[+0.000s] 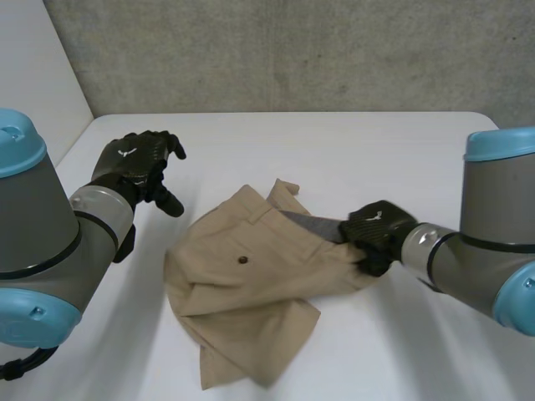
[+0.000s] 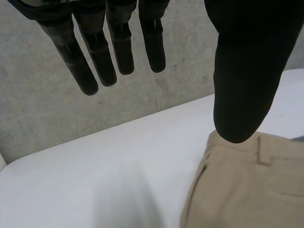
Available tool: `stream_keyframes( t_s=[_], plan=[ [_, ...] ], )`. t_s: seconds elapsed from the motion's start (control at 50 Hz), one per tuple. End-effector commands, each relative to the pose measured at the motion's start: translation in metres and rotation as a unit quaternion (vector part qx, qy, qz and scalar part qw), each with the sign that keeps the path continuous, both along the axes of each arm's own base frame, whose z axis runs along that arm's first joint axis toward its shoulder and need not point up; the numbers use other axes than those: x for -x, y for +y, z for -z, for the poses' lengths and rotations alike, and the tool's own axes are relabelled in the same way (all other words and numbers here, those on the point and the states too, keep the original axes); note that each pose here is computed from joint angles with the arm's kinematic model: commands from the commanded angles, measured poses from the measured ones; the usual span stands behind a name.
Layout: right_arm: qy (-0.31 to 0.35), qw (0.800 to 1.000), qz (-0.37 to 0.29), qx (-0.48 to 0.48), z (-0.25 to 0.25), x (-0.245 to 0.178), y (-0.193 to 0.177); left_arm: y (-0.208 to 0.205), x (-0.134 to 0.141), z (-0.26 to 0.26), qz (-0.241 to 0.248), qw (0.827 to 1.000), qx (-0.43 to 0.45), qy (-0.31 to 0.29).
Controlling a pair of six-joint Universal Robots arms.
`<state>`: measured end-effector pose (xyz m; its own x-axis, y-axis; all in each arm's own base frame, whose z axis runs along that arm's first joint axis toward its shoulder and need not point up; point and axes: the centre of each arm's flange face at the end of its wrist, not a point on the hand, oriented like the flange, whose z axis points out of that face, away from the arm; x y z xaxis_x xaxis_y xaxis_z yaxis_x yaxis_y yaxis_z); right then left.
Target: Fold the shorts.
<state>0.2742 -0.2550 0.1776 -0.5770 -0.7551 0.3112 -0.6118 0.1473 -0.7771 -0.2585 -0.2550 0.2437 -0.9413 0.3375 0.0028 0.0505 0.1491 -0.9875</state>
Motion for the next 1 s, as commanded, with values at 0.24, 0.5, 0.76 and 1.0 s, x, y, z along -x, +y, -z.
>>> stream_keyframes(
  t_s=[0.24, 0.5, 0.76, 1.0],
  plan=[
    [0.147, 0.968, 0.127, 0.157, -0.057, 0.051, -0.029, 0.003, -0.001, 0.011, 0.005, 1.000, -0.019, -0.012],
    [-0.029, 0.989, -0.010, 0.142, -0.073, -0.013, -0.032, 0.022, -0.002, 0.041, 0.012, 0.996, -0.079, -0.036],
    [0.071, 0.981, 0.070, 0.165, -0.078, 0.008, -0.035, 0.048, -0.010, 0.068, 0.020, 0.989, -0.133, -0.063],
    [-0.010, 0.989, 0.115, 0.091, -0.098, 0.025, -0.024, 0.044, -0.005, 0.071, 0.025, 0.989, -0.132, -0.065]
  ],
)
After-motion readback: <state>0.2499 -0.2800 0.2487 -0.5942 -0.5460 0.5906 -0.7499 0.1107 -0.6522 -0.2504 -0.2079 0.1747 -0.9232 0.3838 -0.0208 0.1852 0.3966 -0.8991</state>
